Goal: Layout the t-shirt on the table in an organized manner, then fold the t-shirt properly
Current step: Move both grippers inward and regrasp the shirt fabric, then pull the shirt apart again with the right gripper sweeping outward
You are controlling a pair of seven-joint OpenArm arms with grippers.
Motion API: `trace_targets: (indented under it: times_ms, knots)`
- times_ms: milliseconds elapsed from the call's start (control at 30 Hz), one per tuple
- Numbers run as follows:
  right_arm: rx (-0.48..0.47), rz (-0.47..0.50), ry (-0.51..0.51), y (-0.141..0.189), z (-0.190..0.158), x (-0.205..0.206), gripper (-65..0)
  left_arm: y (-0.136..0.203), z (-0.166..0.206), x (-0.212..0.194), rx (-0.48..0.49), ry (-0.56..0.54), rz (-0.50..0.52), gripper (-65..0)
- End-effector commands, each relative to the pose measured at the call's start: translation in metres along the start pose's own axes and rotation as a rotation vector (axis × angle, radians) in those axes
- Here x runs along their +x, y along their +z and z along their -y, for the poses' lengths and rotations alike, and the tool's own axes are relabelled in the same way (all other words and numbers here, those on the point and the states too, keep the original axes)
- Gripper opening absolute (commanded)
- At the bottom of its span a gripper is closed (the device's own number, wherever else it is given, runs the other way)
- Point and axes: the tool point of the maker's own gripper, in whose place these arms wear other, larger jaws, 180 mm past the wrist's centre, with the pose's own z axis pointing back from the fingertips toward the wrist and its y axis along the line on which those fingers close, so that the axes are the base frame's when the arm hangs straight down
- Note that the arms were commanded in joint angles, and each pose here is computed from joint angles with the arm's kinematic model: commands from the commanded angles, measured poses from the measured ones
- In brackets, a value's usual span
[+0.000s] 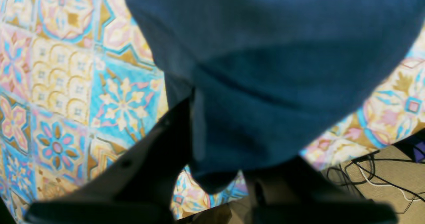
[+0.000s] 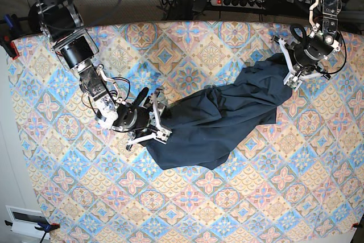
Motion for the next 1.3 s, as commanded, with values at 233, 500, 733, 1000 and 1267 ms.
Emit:
trace_targets:
  times_ms: [233, 500, 733, 1000, 1267]
  knots:
    - [0.034, 0.007, 0.156, -0.009, -0.002, 0.019, -34.6, 0.004, -0.005, 0.008, 0.017, -0.002, 0.029, -58.7]
    - [0.083, -0.008, 0.221, -0.009, -0.01, 0.014, -53.8, 0.003, -0.004, 0.01, 0.016, 0.003, 0.035, -58.7]
    - [0.052, 0.061, 0.223, 0.002, -0.001, 0.031, -65.0, 0.005, -0.006, 0.023, 0.027, 0.0, 0.117, -58.8]
    - [-0.047, 0.194, 0.084, 0.048, 0.033, 0.037, -65.0, 0.019, -0.042, 0.021, 0.13, 0.077, 0.15, -58.1]
    - [-0.147, 0.215, 0.064, 0.083, 0.062, 0.032, -65.0, 0.021, -0.046, 0.0, 0.145, 0.087, 0.074, -34.3]
